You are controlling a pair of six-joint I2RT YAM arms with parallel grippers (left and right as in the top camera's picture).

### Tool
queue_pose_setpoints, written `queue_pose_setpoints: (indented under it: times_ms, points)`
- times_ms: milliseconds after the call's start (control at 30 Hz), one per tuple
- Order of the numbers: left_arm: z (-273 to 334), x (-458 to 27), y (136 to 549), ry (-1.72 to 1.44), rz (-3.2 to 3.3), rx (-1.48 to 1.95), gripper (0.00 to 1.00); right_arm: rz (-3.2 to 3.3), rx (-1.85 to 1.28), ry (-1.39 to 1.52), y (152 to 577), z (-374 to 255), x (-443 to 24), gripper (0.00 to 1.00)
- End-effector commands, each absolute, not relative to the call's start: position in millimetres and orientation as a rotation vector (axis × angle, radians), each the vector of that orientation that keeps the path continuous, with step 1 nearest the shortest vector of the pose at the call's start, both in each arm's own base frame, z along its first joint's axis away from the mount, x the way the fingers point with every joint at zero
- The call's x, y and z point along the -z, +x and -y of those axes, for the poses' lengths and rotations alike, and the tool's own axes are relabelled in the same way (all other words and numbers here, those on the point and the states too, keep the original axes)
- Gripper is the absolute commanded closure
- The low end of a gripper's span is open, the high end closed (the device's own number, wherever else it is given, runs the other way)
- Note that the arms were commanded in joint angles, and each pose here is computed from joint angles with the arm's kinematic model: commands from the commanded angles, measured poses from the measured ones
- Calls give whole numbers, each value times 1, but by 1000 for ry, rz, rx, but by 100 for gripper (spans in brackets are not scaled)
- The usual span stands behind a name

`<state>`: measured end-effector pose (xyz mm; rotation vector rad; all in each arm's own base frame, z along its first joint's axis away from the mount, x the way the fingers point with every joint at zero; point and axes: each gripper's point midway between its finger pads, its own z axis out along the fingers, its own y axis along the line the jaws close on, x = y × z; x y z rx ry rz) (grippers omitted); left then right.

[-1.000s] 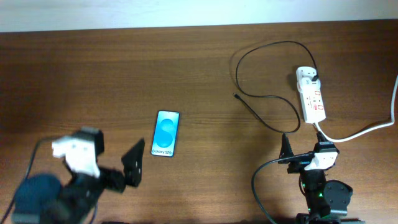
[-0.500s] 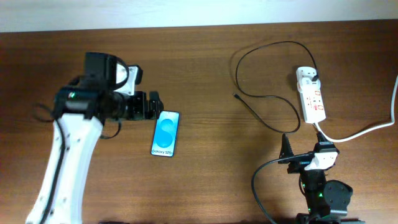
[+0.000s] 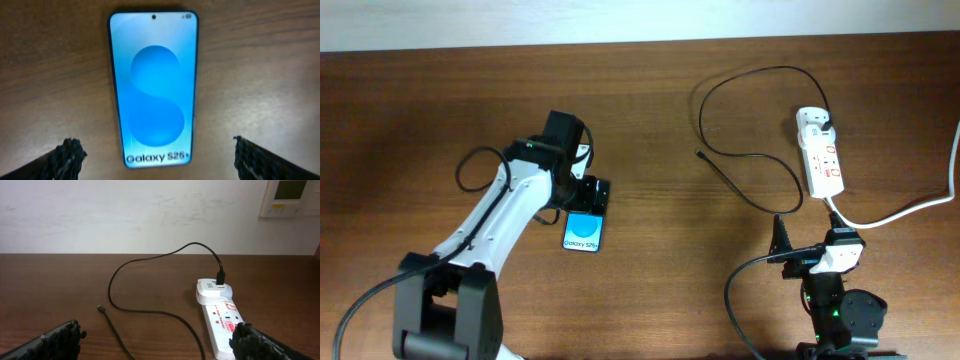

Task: Plug charger to phone and switch on socket
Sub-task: 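Move the left gripper over the black phone and lower onto it, then grasp the phone's long edges with the left gripper and lift it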

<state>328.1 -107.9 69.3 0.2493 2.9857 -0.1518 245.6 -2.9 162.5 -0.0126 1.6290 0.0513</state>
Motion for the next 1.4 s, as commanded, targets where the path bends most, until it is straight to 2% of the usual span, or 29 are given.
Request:
queue_pose_setpoints:
  times_ms: [0,200,700,933,1067,1200,1367]
  points:
    - [104,-45,322,168,-2993,123,1,-1634,-55,-15,246,2,-159,2]
    - [100,-14,312,124,-2985,126,1,-1634,-55,-15,246,2,-159,2]
    - [98,3,302,126,-2986,131,1,-1634,-55,-15,246,2,-159,2]
    - [115,2,297,303,-2949,11,1,-1634,-55,-15,246,2,-159,2]
    - [115,2,298,295,-2946,4,1,-1634,-55,-15,246,2,-159,2]
    - [118,1,306,98,-2927,41,1,-1634,-55,-15,246,2,-159,2]
    - [120,1,310,87,-2906,53,1,-1634,-55,-15,246,2,-159,2]
